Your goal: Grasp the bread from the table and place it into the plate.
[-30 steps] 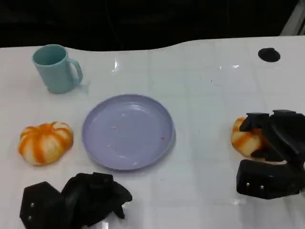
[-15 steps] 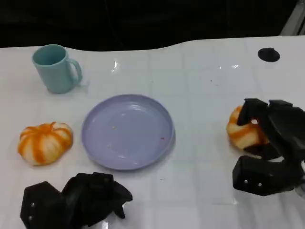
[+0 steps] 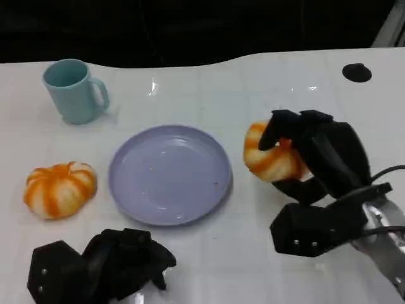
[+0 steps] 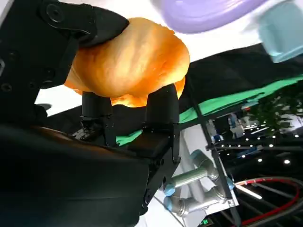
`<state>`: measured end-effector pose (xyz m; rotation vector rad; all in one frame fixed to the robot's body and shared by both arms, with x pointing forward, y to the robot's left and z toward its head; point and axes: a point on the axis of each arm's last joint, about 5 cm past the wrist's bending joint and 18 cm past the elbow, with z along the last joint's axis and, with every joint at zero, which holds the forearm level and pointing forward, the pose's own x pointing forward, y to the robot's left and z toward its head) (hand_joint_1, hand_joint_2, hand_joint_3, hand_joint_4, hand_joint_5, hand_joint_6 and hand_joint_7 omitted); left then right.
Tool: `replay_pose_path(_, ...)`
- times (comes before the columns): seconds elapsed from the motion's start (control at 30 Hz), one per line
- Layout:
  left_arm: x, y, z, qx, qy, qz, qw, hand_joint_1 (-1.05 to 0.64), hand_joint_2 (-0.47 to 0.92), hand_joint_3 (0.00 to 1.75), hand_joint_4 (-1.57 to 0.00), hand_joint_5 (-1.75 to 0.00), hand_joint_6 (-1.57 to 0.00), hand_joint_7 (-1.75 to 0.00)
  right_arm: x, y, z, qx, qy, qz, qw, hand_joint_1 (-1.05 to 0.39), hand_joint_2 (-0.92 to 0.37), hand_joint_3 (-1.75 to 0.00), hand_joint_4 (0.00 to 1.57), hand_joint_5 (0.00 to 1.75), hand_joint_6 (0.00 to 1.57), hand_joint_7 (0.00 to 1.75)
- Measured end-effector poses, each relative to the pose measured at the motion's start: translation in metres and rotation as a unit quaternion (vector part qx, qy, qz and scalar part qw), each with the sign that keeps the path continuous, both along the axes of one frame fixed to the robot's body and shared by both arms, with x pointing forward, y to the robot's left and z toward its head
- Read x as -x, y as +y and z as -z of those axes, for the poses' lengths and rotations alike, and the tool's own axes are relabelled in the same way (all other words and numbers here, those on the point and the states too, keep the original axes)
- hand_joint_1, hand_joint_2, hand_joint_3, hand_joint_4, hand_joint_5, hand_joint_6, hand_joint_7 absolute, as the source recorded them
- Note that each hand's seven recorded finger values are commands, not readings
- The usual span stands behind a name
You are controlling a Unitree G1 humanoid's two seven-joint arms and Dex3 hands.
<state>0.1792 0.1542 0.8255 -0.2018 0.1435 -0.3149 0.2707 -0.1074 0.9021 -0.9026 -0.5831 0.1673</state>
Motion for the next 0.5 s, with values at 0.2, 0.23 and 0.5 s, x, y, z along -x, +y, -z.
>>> replay_pose_path(0.2, 0.0, 0.0, 0.0, 0.001, 0.0, 0.0, 1.0, -1.04, 0.81, 0.01, -0.91, -1.48, -1.47, -0.46, -0.004, 0.023, -0.0045, -0.014, 0.002, -0.034, 0.9993, -0.08, -0.21, -1.47, 0.98, 1.75, 0.84, 1.6)
replay_pose_path(0.23, 0.0, 0.0, 0.0, 0.0, 0.0, 0.0, 1.0, -1.05, 0.8, 0.01, -0.92, -1.48, -1.47, -0.45, -0.005, 0.026, -0.0041, -0.015, 0.003, -0.041, 0.9991, -0.09, -0.22, -1.48, 0.98, 1.75, 0.84, 1.6)
replay_pose_path(0.5, -0.003, 0.0, 0.001, 0.0, -0.002, 0.001, 1.0, -1.05, 0.79, 0.01, -0.92, -1.48, -1.47, -0.45, -0.009, 0.056, 0.0054, -0.019, 0.007, -0.086, 0.9961, -0.11, -0.25, -1.42, 0.97, 1.75, 0.79, 1.71)
